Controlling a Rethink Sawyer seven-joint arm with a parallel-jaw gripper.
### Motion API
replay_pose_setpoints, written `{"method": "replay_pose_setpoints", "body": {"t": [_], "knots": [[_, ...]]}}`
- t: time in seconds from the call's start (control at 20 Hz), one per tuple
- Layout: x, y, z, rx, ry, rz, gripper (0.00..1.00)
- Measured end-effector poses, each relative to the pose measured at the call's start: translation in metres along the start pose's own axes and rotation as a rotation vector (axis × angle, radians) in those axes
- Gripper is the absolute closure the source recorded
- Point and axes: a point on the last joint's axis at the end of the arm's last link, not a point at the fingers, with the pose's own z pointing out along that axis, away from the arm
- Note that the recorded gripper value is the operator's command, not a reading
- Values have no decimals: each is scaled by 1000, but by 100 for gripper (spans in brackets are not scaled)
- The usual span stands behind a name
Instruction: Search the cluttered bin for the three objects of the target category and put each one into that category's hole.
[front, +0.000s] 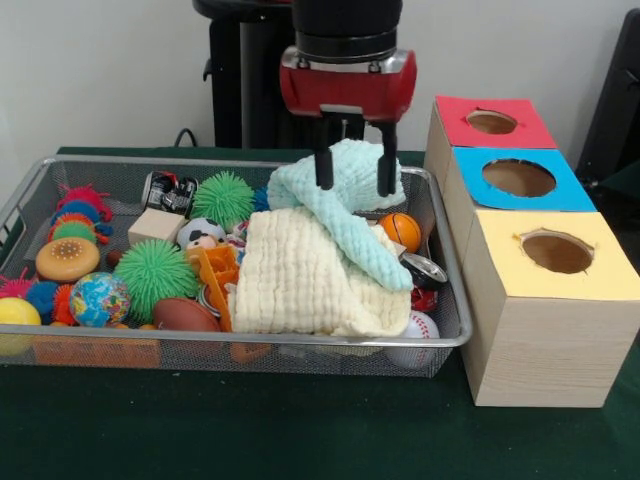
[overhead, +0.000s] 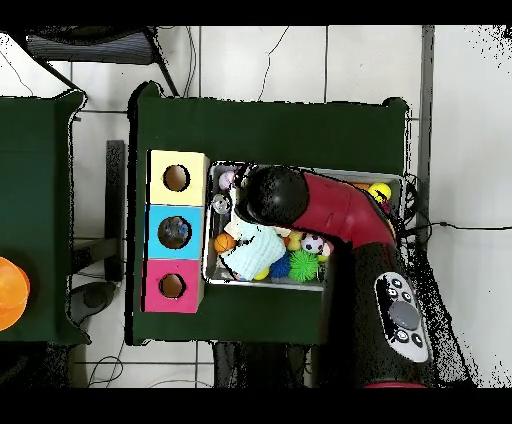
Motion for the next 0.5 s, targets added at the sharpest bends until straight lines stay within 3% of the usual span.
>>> {"method": "replay_pose_setpoints", "body": {"t": [0.25, 0.5], "knots": [[-20, -16, -12, -5, -84, 26, 0], [-36, -37, -26, -2, -119, 55, 0]]}}
